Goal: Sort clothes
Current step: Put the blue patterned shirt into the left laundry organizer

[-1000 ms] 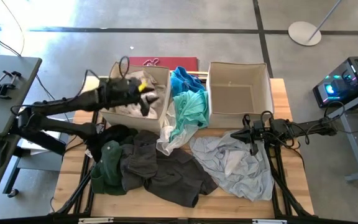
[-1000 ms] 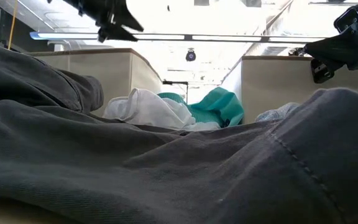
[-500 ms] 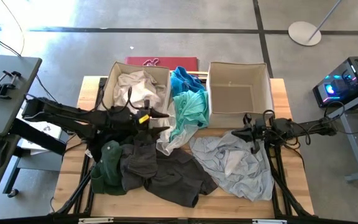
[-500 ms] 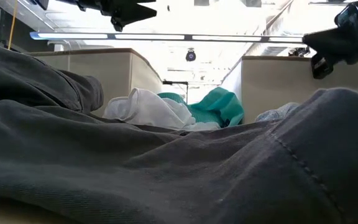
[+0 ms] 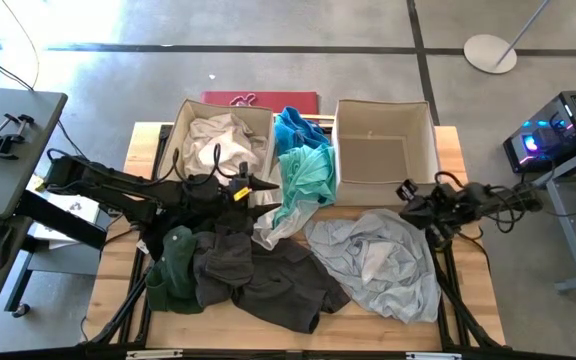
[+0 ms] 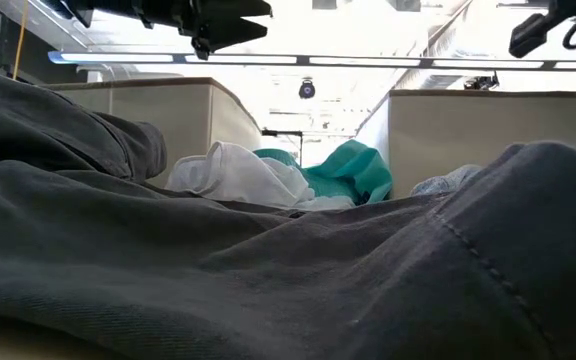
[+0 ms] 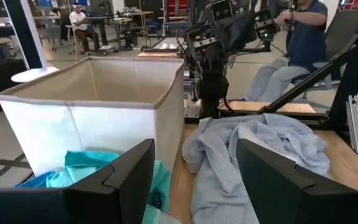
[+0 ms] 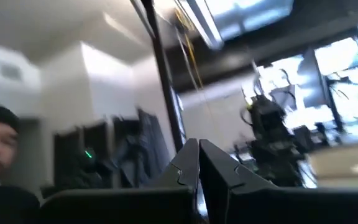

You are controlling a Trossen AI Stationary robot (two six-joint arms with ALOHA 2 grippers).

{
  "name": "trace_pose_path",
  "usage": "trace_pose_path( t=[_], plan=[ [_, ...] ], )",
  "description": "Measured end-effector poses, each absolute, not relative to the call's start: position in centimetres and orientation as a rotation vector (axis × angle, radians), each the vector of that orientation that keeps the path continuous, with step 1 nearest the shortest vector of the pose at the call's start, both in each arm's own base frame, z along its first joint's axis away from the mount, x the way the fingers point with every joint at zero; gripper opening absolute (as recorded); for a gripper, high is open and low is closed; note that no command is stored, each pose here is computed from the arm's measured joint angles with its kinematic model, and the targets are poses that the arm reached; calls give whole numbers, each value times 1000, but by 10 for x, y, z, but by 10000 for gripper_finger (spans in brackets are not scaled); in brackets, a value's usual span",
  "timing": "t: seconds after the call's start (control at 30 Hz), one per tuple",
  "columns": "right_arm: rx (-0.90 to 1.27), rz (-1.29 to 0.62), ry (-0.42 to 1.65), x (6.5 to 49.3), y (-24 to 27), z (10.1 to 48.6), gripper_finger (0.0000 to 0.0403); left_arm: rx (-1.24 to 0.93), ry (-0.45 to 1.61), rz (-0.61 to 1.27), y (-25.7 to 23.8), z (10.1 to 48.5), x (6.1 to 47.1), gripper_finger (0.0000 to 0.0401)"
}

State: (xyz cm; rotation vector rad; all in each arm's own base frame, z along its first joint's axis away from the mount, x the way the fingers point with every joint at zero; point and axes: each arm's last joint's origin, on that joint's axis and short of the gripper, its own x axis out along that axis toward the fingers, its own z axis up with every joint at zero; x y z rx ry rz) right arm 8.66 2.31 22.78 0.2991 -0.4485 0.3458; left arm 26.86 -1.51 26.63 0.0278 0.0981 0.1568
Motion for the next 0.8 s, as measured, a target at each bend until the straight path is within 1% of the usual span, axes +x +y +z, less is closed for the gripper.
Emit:
trace_pose_path(
  t=[0.13,0.27,0.37,0.5,0.7,0.8],
  plan=[
    [274,286,-230,100,29,243,4,28,95,157,-15,266,269,218],
    [245,261,41,116,37,267,33,28,97,153,-16,266,269,218],
    [224,225,289,130,44,279,74,29,109,151,-17,265,268,218],
    [216,136,632,145,52,284,142,25,121,150,-17,264,268,218],
    [307,-3,1080,156,61,272,247,27,138,150,-17,262,268,218],
    [388,-74,1250,159,66,259,283,28,143,150,-17,262,268,218]
  ],
)
